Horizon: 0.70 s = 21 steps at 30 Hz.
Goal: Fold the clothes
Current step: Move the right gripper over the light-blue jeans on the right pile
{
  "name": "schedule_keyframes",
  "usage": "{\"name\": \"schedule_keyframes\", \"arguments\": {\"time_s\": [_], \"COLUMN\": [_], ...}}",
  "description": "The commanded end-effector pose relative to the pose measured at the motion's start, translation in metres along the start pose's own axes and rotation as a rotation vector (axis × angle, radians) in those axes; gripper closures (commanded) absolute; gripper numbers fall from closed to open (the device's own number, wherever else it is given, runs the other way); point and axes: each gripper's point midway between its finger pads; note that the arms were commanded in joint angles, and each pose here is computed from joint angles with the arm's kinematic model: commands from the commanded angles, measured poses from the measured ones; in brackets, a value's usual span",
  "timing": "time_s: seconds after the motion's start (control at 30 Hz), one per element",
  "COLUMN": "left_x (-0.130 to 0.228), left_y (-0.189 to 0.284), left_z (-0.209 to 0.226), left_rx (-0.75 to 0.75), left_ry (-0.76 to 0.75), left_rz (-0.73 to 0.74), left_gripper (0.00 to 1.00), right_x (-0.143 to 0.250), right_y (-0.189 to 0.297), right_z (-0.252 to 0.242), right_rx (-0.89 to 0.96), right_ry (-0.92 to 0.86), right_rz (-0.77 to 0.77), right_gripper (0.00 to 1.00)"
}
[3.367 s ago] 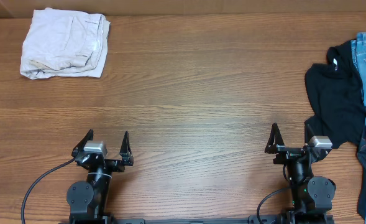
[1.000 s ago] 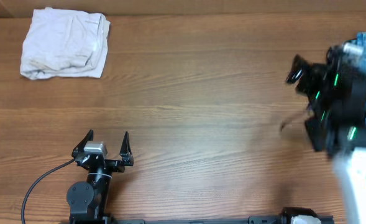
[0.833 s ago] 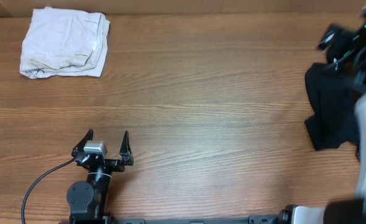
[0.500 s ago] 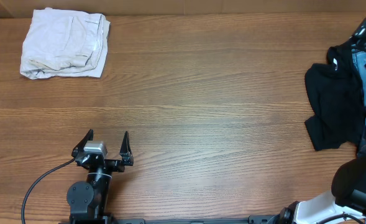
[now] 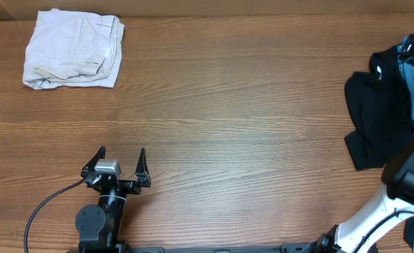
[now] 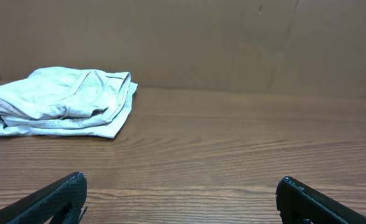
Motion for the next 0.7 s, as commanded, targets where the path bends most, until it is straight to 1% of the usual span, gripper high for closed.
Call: {"name": "schedule_keyframes", "arguments": {"time_s": [0.0, 0.03, 0.1, 0.17, 0.4, 0.6, 0.67], "left_x": [0.001, 0.001, 0.001, 0.001, 0.001, 0.001, 0.001], "left_y": [0.0, 0.0, 0.0, 0.0, 0.0, 0.0, 0.0], "left_z": [0.002, 0.003, 0.002, 0.002, 0.002, 0.002, 0.002], "left_rx": [-0.013, -0.013, -0.013, -0.012, -0.013, -0.013, -0.013], "left_ry": [-0.015, -0.015, -0.015, -0.016, -0.015, -0.015, -0.015], "left_rz": [0.0, 0.0, 0.0, 0.0, 0.0, 0.0, 0.0], "left_gripper": [0.0, 0.0, 0.0, 0.0, 0.0, 0.0, 0.0], "right_x": [-0.003, -0.001, 0.006, 0.014, 0.057, 0.066, 0.068], "right_y": [-0.019, -0.025, -0.037, -0.047, -0.085, -0.091, -0.093], "right_z": [-0.007, -0.009, -0.01, -0.008, -0.004, -0.003, -0.001], "right_rx": [0.054, 0.072, 0.094, 0.095, 0.117, 0.113, 0.098], "right_ry": [0.036, 0.04, 0.054, 0.065, 0.144, 0.149, 0.149], "right_rz": [-0.031, -0.036, -0.033, -0.023, 0.053, 0.07, 0.074], "right_gripper": [0.0, 0.0, 0.04, 0.05, 0.04, 0.03, 0.02]}}
Point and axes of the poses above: each gripper's point midway between its finger pads, its own y axis back along the fingers, its own z axis along the line the jaws close on, x = y × z, and after that the axes turned 14 degrees about -y, right-handed
